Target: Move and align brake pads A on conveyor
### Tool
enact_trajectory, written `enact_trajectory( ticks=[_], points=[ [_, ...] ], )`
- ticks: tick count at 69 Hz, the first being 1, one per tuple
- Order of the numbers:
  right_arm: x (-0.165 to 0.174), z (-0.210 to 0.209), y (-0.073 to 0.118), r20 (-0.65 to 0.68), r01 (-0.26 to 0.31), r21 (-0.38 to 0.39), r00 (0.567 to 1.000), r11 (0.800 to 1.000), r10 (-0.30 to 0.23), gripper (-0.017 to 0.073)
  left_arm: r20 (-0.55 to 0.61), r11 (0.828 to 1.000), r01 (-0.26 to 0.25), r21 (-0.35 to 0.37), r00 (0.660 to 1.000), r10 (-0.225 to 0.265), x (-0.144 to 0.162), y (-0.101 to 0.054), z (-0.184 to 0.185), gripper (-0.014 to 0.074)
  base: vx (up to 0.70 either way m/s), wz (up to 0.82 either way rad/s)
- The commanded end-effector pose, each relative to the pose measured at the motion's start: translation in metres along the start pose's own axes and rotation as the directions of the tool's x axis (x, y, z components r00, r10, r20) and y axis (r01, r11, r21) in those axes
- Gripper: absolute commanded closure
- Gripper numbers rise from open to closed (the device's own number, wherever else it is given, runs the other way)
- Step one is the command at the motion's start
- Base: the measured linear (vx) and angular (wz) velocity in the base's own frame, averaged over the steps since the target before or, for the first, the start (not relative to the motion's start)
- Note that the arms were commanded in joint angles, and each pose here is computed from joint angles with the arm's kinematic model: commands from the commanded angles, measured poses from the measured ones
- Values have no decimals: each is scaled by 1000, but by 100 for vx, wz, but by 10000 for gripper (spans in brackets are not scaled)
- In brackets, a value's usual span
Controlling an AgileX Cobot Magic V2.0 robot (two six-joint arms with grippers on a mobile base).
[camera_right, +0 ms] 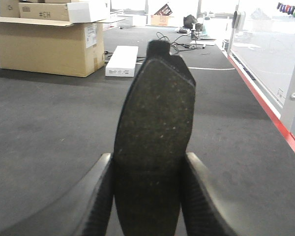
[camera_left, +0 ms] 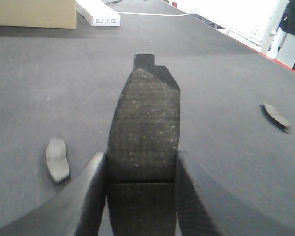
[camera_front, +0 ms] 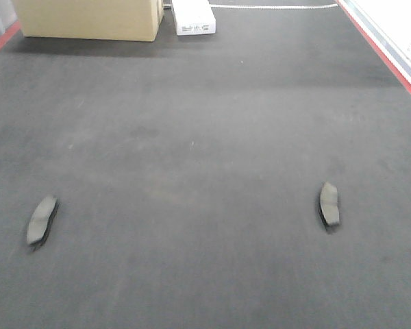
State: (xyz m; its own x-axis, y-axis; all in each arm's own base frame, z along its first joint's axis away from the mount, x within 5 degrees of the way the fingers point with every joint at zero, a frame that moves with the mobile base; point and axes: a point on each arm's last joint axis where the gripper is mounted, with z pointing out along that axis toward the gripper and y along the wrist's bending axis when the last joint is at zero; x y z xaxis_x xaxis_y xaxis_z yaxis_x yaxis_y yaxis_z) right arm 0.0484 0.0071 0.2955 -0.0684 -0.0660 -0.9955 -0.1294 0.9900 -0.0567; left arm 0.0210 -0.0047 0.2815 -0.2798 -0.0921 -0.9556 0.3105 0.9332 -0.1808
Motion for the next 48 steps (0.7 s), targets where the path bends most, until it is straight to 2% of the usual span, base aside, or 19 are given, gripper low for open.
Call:
enact_trajectory(
  ticks=[1, 24, 48],
  points=[
    [-17, -2, -2, 114, 12, 22, 993, 1000, -14, 565, 104, 1000, 0, 25, 995, -3, -15, -3, -3, 599, 28, -3],
    [-17, -2, -2, 114, 12, 22, 993, 1000, -14, 565, 104, 1000, 0, 25, 995, -3, -15, -3, -3, 599, 20, -2],
    [-17, -2, -2, 114, 12, 22, 993, 1000, -14, 565, 104, 1000, 0, 25, 995, -3, -15, -3, -3, 599, 4, 0]
  ],
)
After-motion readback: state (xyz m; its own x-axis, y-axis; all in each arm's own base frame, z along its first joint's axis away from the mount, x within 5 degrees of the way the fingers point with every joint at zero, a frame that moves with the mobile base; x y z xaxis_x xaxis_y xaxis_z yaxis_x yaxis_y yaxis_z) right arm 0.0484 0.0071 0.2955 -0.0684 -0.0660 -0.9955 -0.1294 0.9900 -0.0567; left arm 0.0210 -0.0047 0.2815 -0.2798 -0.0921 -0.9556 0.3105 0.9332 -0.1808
